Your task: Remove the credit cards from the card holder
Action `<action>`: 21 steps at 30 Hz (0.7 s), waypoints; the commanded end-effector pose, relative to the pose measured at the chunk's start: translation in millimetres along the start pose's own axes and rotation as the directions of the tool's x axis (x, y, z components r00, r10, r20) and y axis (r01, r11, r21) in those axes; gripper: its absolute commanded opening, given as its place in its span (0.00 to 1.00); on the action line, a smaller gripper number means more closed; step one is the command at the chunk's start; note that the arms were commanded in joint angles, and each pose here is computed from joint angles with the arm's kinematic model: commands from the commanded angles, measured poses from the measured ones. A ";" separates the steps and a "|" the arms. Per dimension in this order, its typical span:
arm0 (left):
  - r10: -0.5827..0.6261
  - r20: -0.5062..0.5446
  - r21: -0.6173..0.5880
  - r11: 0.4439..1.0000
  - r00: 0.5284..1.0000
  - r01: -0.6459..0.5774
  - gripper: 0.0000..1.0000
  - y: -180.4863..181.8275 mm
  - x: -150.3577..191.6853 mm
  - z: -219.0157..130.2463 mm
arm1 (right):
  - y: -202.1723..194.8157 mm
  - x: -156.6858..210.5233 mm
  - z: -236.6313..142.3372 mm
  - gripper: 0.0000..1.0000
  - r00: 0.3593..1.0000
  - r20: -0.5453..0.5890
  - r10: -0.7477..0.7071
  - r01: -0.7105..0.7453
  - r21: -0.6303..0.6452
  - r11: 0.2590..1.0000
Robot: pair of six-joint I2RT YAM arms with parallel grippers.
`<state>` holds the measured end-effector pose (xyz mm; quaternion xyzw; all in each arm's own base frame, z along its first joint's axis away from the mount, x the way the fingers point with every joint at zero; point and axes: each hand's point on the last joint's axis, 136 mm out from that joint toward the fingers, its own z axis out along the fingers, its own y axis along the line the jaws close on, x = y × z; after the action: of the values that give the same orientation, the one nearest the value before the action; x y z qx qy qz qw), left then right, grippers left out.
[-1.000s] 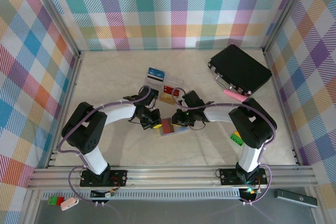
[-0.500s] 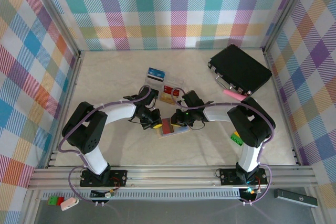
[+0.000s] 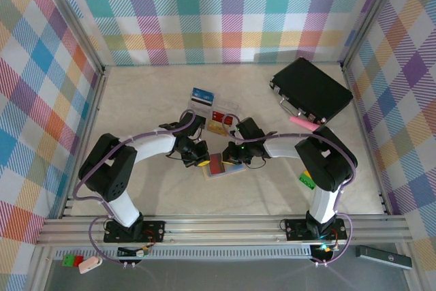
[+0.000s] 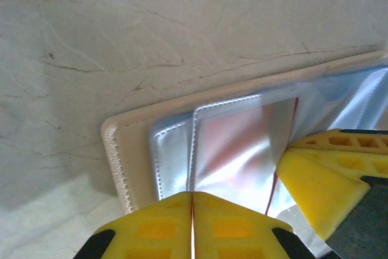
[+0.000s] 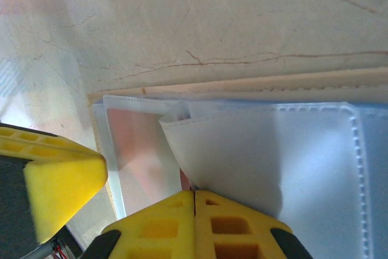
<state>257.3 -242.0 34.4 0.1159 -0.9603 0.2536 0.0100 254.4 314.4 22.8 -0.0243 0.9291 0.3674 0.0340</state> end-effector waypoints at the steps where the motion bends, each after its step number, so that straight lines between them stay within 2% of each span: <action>1: 0.035 -0.007 0.042 0.999 0.999 -0.034 0.09 -16.3 4.5 -8.0 | -1.8 3.8 -1.9 0.05 1.000 0.000 -0.012 0.012 0.007 1.000; 13: -0.012 -0.057 -0.053 0.999 0.998 0.009 0.07 12.1 10.4 17.5 | 0.7 4.3 -5.6 0.05 1.000 0.009 -0.025 0.025 -0.002 1.000; 21: -0.023 -0.054 -0.130 0.991 0.998 0.016 0.05 29.7 12.6 18.5 | -1.2 2.1 -13.4 0.05 0.999 0.042 -0.024 0.024 -0.001 1.000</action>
<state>255.1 -244.4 26.1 0.1134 -0.9618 0.2483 0.0210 252.2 309.7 26.5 -0.0245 0.9284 0.3680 0.0460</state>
